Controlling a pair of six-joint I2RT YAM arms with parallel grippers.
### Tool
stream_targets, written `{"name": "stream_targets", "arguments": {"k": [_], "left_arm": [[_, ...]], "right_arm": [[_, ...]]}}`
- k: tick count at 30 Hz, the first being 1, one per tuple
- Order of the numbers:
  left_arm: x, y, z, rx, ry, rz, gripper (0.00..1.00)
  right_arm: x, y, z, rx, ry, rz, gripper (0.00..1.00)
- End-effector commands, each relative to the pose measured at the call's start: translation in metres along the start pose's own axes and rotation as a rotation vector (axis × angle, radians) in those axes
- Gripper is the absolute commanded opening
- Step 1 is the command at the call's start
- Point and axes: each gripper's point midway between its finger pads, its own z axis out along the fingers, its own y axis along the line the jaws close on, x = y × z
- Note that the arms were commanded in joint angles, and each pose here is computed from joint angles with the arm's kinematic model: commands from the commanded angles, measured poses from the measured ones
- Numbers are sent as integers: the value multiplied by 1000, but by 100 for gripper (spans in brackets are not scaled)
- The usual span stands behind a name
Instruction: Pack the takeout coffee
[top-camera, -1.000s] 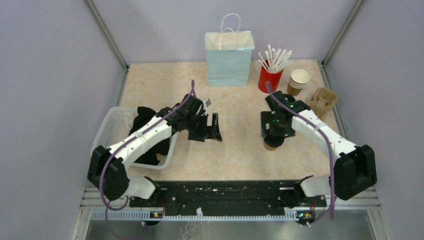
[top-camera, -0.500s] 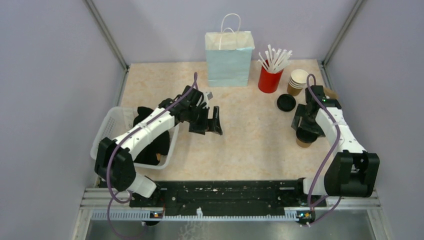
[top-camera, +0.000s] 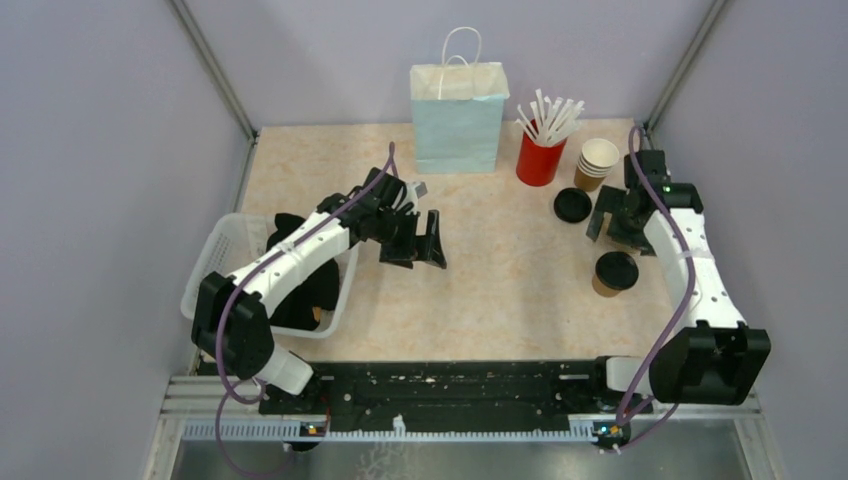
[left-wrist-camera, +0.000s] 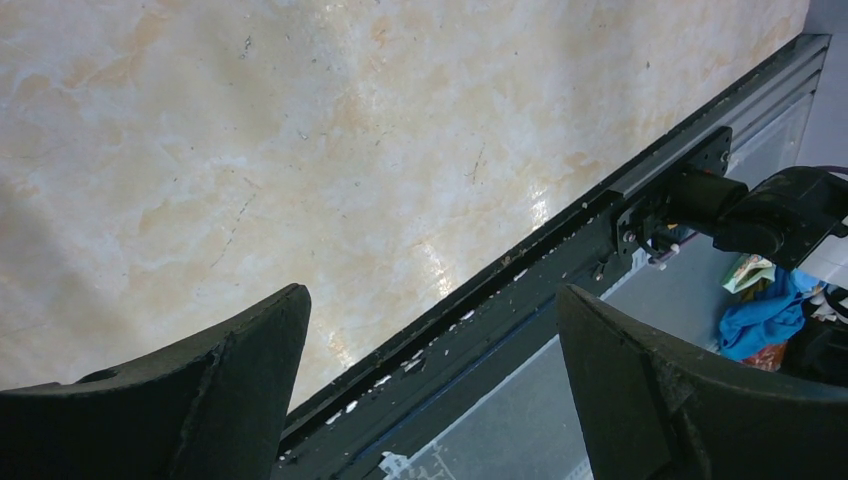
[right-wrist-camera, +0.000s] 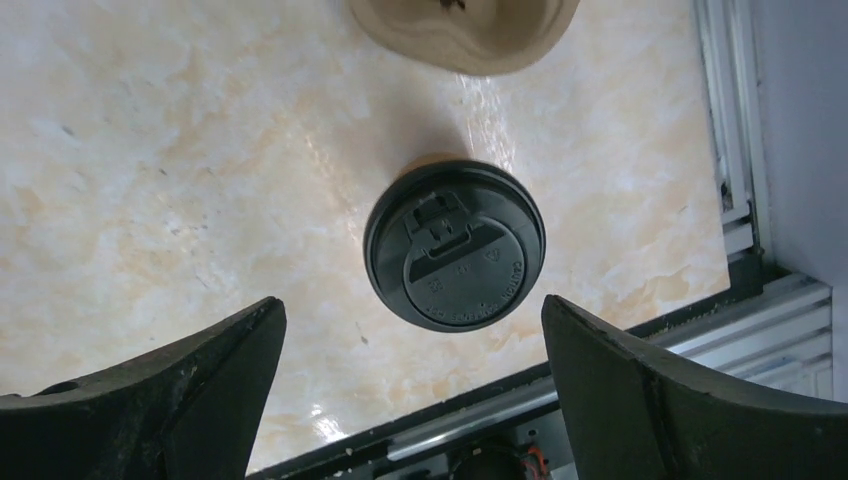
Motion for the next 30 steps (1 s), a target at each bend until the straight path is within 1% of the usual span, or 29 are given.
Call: {"name": "stream_targets", "arguments": {"k": [1, 3, 5, 6, 7, 8, 11, 14, 17, 20, 24, 27, 30], "left_arm": [[-9, -10, -1, 44, -18, 24, 99], [-11, -10, -1, 46, -19, 30, 98], [-14, -11, -1, 44, -20, 44, 98], [-17, -12, -3, 42, -23, 54, 98], [-18, -12, -3, 40, -23, 65, 99], [-20, -13, -4, 41, -27, 76, 98], [-27, -15, -4, 44, -38, 105, 99], [-35, -17, -5, 41, -55, 133, 98], [-42, -14, -2, 26, -63, 157, 98], [-45, -11, 5, 22, -43, 162, 98], [-48, -7, 11, 23, -28, 154, 99], [-51, -3, 13, 23, -27, 143, 98], [-54, -1, 14, 26, -26, 135, 98]], "right_arm": [[-46, 2, -38, -38, -140, 7, 99], [-81, 12, -40, -67, -213, 62, 98], [-120, 21, -34, -117, -264, 174, 95], [-138, 27, -23, -135, -272, 226, 91], [-157, 31, -18, -153, -296, 269, 85], [-174, 34, -14, -162, -322, 299, 81], [-215, 41, 4, -168, -364, 340, 72], [-243, 46, 24, -146, -384, 323, 68], [-259, 46, 45, -98, -368, 306, 59], [-266, 47, 63, -71, -353, 295, 50], [-267, 45, 82, -34, -341, 298, 45], [-265, 46, 94, -19, -324, 282, 43], [-264, 46, 103, -10, -314, 262, 37]]}}
